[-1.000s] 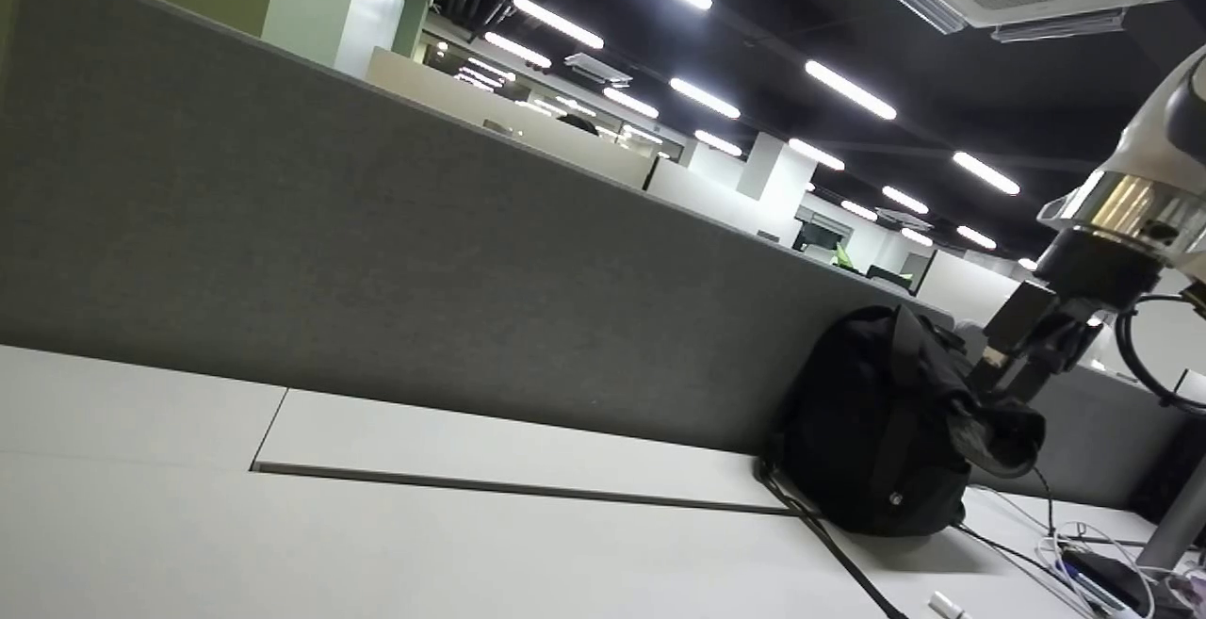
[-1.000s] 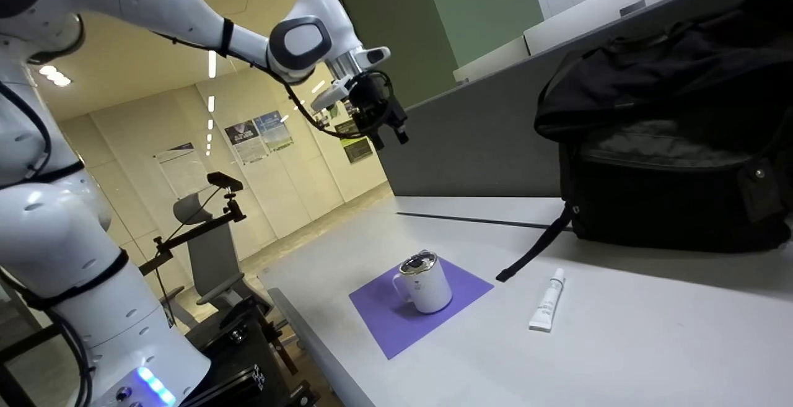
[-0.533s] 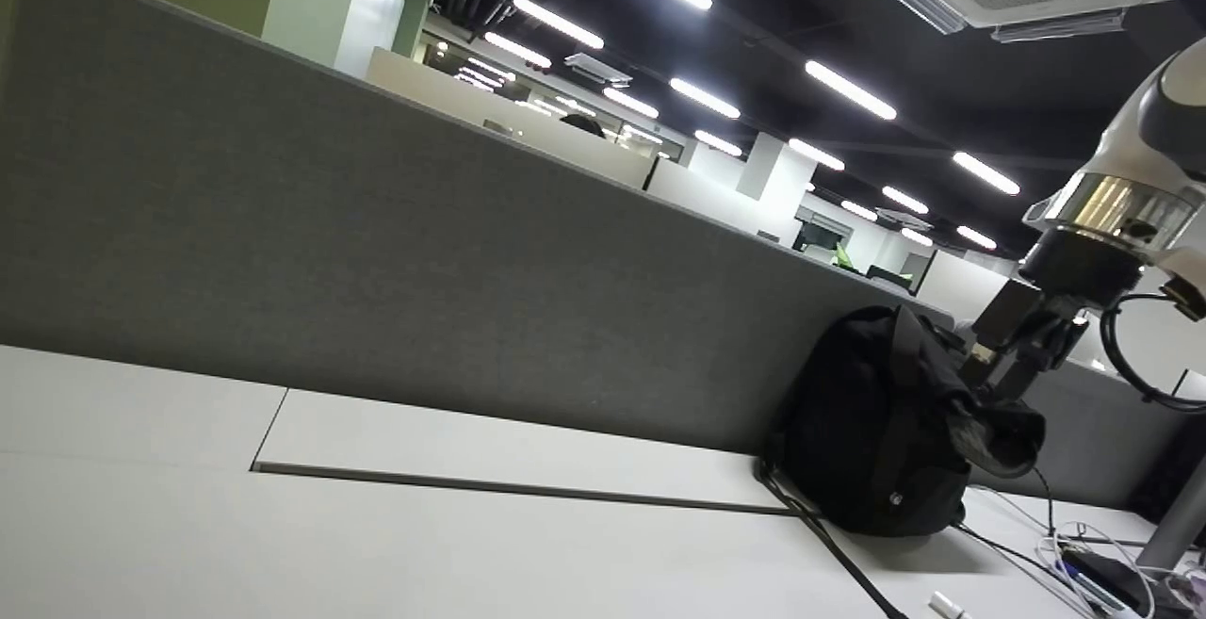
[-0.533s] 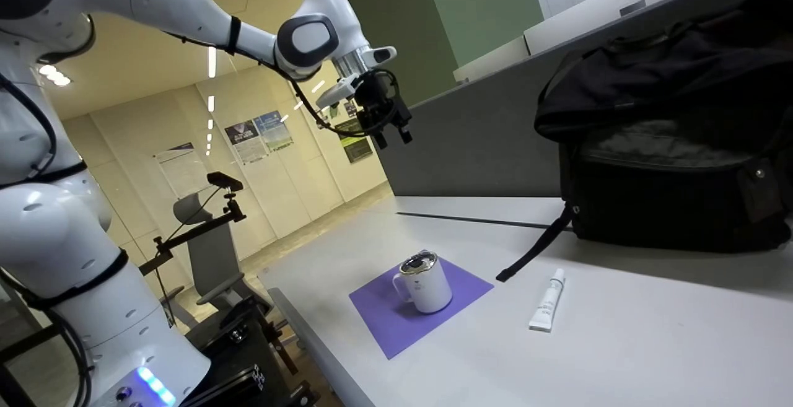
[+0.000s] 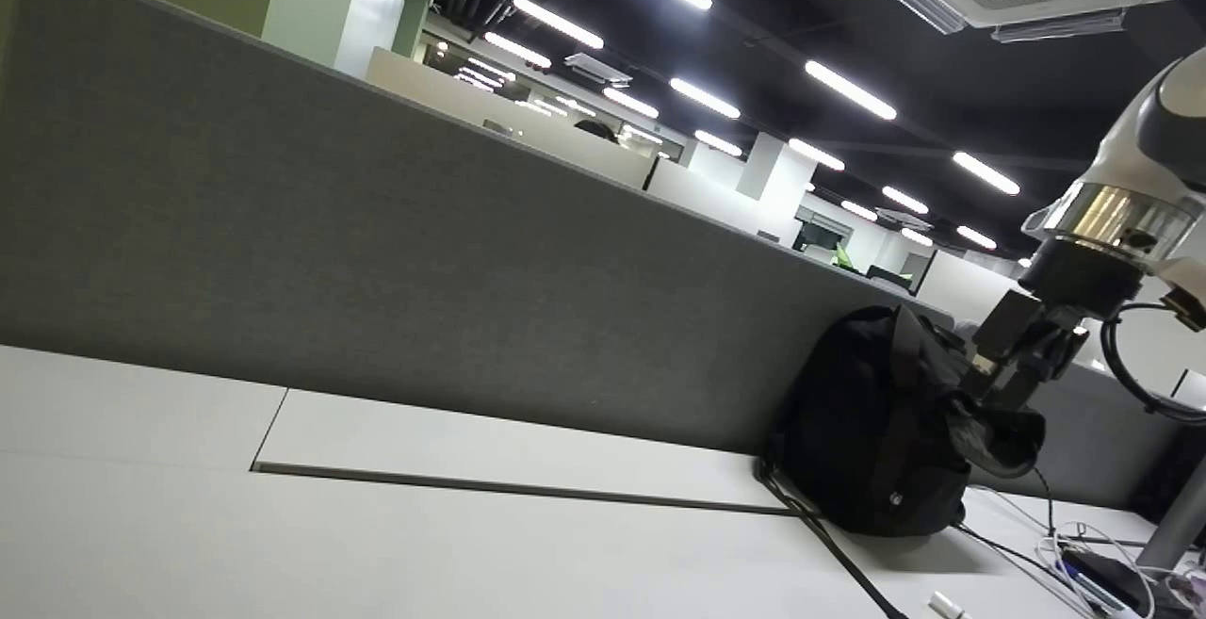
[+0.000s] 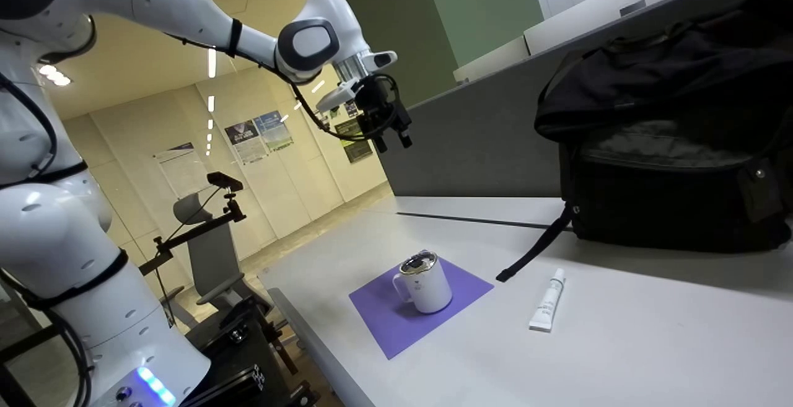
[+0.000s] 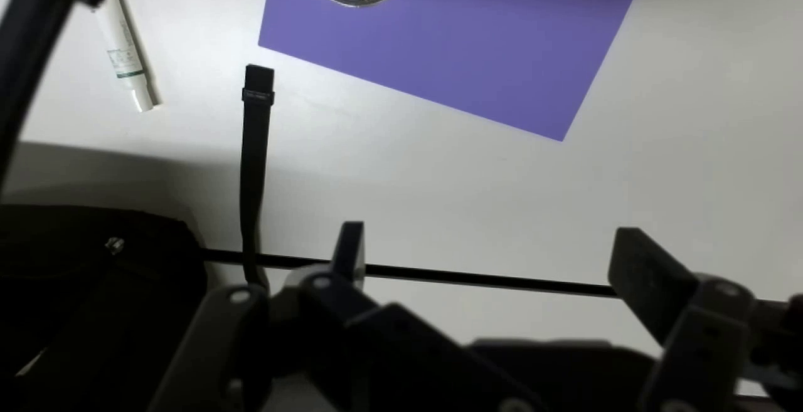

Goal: Remove the silver lid from the white mug

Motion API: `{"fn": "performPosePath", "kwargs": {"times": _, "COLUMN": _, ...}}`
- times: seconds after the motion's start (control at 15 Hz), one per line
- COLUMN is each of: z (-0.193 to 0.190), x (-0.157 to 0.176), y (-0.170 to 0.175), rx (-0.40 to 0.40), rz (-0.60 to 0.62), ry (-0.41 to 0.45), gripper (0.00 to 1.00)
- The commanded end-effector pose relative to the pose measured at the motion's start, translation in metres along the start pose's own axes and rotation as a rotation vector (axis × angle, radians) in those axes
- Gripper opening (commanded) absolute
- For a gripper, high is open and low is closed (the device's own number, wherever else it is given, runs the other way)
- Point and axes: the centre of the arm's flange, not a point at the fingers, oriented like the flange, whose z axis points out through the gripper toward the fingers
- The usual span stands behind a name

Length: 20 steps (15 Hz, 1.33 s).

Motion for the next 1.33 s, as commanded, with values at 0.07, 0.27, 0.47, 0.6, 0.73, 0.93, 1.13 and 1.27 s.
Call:
{"fn": "performPosePath", "kwargs": {"times": 0.07, "z": 0.020, "x": -0.034, "y": 0.006, "rx": -0.013, "rz": 0.010, "ry": -0.025, "gripper": 1.00}}
{"fn": "performPosePath", "kwargs": {"times": 0.27, "z": 0.040, "x": -0.055, "y": 0.019, "rx": -0.033, "rz": 0.034, "ry": -0.025, "gripper": 0.74}}
{"fn": "performPosePath", "kwargs": {"times": 0.47, "z": 0.056, "x": -0.067, "y": 0.040, "rx": -0.041, "rz": 0.082, "ry": 0.021, "gripper": 0.53}}
{"fn": "performPosePath", "kwargs": {"times": 0.6, "z": 0.065, "x": -0.073, "y": 0.051, "rx": -0.038, "rz": 0.108, "ry": 0.045, "gripper": 0.38}}
{"fn": "performPosePath", "kwargs": {"times": 0.73, "z": 0.075, "x": -0.075, "y": 0.056, "rx": -0.011, "rz": 0.115, "ry": 0.052, "gripper": 0.25}}
{"fn": "performPosePath", "kwargs": {"times": 0.93, "z": 0.089, "x": -0.074, "y": 0.053, "rx": 0.030, "rz": 0.118, "ry": 0.050, "gripper": 0.05}}
{"fn": "performPosePath", "kwargs": {"times": 1.13, "z": 0.102, "x": -0.074, "y": 0.044, "rx": 0.042, "rz": 0.116, "ry": 0.015, "gripper": 0.00}}
{"fn": "performPosePath", "kwargs": {"times": 1.27, "z": 0.101, "x": -0.075, "y": 0.043, "rx": 0.037, "rz": 0.106, "ry": 0.012, "gripper": 0.01}}
